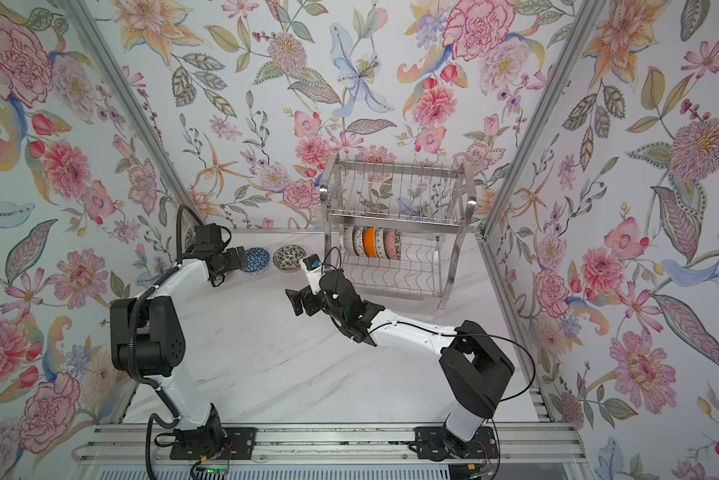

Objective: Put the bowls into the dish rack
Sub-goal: 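Grasp the rim of the leaf bowl nearest the wall with the left gripper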

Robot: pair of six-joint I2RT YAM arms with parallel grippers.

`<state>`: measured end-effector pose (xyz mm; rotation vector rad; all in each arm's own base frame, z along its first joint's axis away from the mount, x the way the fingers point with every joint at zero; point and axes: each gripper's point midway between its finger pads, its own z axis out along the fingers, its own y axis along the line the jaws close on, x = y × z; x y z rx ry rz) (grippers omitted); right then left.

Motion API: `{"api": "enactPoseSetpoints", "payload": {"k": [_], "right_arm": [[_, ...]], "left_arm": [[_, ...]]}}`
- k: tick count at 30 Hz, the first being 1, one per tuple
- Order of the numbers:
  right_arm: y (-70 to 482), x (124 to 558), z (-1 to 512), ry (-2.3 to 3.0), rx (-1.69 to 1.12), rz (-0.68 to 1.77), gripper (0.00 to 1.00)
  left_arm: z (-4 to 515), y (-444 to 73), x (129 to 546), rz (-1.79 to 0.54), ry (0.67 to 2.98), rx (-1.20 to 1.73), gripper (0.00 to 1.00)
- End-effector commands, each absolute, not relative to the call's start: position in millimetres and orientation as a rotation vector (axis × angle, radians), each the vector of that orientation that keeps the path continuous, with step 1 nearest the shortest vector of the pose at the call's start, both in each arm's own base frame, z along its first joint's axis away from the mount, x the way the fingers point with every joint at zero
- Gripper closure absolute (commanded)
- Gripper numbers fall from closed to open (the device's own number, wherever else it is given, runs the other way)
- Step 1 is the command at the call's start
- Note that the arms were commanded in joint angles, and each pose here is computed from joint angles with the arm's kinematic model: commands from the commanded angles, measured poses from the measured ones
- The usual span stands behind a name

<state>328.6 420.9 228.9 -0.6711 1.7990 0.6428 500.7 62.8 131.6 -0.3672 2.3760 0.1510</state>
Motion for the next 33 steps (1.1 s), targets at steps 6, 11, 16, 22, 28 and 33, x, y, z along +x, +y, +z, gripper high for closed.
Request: {"api": "enactPoseSetpoints", "payload": {"k": [6,11,16,22,28,33], "right_arm": [[460.3,346.6,219.2,1.805,-0.748,0.555,0.01],[473.6,349.5,213.1,1.826,-0.759,0.57,0.01],[475.3,349.6,210.4,1.833,-0.762,0.576,0.01],[469.3,354.1,208.4,1.844,-0.755,0.564,0.01],[466.2,356.6,206.7,1.854,-0.748,0.563,0.01],[466.0,358.1,207.3,1.857,-0.737,0.577,0.01]], "left_arm": [[109.0,89.6,505.2,0.206,2.469,-0.358,0.09],[92.4,95.1,505.8,0.223,2.508,-0.35,0.17],[74.6,96.1,504.7,0.24,2.551,-0.335,0.3],[64.0,93.3,501.0,0.223,2.563,-0.332,0.36],[61.2,90.5,501.7,0.198,2.565,-0.324,0.38],[54.5,88.7,501.5,0.185,2.577,-0.322,0.46]]}}
